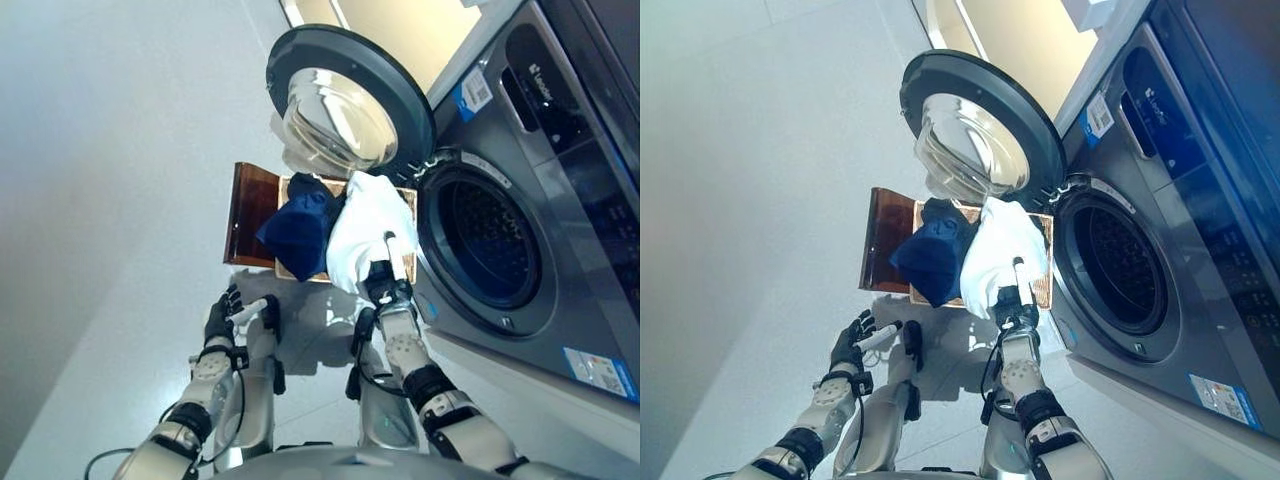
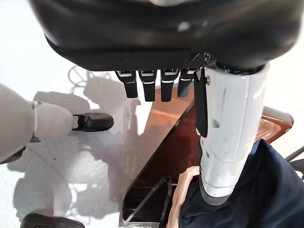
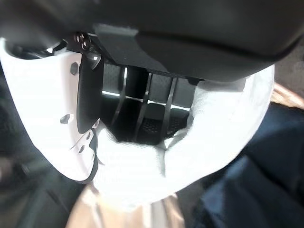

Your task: Pick up the clothes and place them into the washing machine

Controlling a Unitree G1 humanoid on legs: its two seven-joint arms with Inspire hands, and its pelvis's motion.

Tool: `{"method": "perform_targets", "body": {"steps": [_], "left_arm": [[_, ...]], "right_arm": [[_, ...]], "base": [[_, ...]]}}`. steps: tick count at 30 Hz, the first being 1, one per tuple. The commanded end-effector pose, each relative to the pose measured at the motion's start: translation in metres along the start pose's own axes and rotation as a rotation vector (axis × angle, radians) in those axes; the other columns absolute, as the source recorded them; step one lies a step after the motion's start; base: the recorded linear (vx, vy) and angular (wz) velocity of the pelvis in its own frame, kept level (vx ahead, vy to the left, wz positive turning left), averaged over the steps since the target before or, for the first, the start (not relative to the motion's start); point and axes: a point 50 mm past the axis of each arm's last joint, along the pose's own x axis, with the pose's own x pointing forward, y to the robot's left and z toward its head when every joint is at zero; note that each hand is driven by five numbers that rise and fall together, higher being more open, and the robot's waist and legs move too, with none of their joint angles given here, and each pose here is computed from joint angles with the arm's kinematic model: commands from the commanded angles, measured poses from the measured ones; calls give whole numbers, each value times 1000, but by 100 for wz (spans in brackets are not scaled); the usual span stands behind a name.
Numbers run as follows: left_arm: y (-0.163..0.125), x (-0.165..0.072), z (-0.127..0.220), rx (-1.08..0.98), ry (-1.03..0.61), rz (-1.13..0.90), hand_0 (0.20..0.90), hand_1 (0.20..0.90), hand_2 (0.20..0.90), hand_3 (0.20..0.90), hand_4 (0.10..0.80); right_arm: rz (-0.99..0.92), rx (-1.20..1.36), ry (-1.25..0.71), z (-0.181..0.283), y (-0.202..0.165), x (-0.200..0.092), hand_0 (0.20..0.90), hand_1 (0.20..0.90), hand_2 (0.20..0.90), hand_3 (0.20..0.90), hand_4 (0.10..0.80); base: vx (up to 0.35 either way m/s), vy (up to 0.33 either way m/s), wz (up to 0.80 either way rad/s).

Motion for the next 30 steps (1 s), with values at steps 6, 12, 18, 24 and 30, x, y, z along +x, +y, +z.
{"method": "perform_targets", "body": {"steps": [6,12,18,24,30], "left_arm": [[-8,2,0,-15,-5,-1,900,900,900,900,800],[-8,2,-2,-15,3,7,900,900,900,900,800],[-4,1,-7,-22,24,30,900,900,900,900,800],[-6,1,-7,-23,22,11,900,900,900,900,800],[-7,-2,-12,-2,28,-11,900,900,900,900,800]], "right_arm": [[25,140,-147,23,16,8,200,200,200,200,300],[-4,173,-198,36,10,10,200,200,200,200,300],[-27,251,-284,55,-3,8,200,200,200,200,300],[-60,348,-415,89,7,17,200,200,200,200,300],[-42,390,-551,138,34,24,200,200,200,200,300]], "base": [[-10,10,-7],[0,0,0],[2,0,-3],[2,-4,-6],[1,-2,-1]]}}
